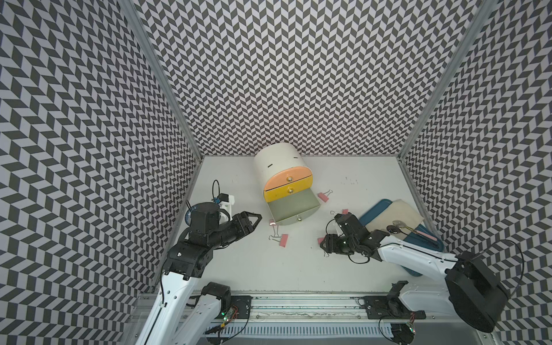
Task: Put the binder clips in the drawer according to color
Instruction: Pick up the binder clip at the center of the board, then place the binder clip in the drawer.
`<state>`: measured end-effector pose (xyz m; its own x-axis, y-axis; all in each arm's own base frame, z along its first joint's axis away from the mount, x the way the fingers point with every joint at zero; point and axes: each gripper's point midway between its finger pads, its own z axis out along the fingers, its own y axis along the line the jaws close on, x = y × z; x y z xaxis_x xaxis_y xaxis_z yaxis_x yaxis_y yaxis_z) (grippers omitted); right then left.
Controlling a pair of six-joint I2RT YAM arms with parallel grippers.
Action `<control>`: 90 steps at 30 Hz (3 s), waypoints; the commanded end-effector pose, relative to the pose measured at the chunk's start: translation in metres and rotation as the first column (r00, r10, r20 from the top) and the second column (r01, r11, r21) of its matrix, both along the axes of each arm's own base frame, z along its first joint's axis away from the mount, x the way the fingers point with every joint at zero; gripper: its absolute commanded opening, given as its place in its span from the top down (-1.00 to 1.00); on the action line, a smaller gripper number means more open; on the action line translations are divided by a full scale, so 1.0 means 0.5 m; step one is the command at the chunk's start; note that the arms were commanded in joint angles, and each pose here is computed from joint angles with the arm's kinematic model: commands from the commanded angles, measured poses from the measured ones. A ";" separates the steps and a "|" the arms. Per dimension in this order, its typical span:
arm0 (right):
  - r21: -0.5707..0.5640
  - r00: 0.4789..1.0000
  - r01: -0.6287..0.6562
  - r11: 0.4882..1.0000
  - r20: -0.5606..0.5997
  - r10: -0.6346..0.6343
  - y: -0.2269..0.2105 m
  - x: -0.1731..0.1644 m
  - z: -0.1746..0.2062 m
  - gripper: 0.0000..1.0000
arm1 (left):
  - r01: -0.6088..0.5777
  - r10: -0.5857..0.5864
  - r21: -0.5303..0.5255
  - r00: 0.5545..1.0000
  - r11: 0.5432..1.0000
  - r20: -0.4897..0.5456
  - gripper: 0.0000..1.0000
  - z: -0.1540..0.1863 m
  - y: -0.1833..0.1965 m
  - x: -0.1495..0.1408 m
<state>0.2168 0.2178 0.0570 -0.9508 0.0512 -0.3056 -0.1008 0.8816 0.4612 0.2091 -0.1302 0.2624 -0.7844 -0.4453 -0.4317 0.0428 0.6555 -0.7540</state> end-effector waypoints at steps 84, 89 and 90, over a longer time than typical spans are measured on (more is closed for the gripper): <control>0.323 0.981 -0.021 0.946 0.191 -0.044 0.120 0.304 0.348 0.28 | 0.178 -0.178 -0.068 0.984 0.982 0.008 -0.20 -0.023 -0.184 0.056; 0.310 0.982 -0.011 0.951 0.183 -0.048 0.129 0.326 0.327 0.26 | 0.174 -0.174 -0.067 0.985 0.982 0.011 -0.21 -0.024 -0.182 0.055; 0.305 0.982 -0.006 0.952 0.180 -0.051 0.128 0.327 0.319 0.25 | 0.173 -0.173 -0.066 0.985 0.983 0.010 -0.21 -0.025 -0.181 0.055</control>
<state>0.3698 0.2749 0.2070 -0.8952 0.1762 -0.4093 -0.1619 0.7271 0.6672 0.2337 -0.2200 0.2414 -0.8688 -0.3149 -0.3822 0.1289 0.6014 -0.7885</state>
